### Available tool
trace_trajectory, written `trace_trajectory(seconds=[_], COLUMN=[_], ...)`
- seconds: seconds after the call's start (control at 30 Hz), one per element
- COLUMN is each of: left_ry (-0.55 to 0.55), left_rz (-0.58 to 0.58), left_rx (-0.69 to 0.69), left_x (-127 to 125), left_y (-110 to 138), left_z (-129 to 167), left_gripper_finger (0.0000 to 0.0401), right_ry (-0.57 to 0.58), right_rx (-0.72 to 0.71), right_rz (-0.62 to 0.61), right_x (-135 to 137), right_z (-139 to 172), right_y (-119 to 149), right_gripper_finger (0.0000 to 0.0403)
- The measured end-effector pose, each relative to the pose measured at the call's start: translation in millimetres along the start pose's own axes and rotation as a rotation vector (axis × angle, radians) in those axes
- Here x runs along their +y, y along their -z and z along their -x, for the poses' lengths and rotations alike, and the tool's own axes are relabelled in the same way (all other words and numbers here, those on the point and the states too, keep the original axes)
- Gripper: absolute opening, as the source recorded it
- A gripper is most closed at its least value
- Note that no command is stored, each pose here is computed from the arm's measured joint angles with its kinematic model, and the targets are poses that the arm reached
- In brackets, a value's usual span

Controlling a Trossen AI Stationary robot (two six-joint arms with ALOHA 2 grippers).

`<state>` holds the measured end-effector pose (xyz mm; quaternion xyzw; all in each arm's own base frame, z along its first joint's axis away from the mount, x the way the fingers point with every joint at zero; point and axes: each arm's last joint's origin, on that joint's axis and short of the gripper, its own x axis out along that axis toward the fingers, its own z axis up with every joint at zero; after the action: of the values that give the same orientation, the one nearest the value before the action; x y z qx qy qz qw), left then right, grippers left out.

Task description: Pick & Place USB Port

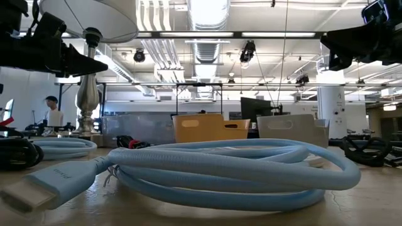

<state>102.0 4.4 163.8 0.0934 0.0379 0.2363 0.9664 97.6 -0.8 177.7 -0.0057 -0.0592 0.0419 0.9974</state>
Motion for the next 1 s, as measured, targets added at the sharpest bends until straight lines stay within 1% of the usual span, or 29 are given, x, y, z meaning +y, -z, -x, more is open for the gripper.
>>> trace_trajectory(seconds=[0.23, 0.63, 1.0], left_ry=[0.0, 0.0, 0.0], left_rz=[0.0, 0.0, 0.0], left_rx=[0.0, 0.0, 0.0], left_x=[0.0, 0.0, 0.0], left_y=[0.0, 0.0, 0.0], left_z=[0.0, 0.0, 0.0], left_gripper_finger=[0.0147, 0.0147, 0.0147], right_ry=[0.0, 0.0, 0.0], right_rx=[0.0, 0.0, 0.0], right_rz=[0.001, 0.0, 0.001], right_x=[0.0, 0.0, 0.0], right_z=[0.0, 0.0, 0.0], right_y=[0.1, 0.0, 0.1], right_gripper_finger=[0.0085, 0.0068, 0.0083])
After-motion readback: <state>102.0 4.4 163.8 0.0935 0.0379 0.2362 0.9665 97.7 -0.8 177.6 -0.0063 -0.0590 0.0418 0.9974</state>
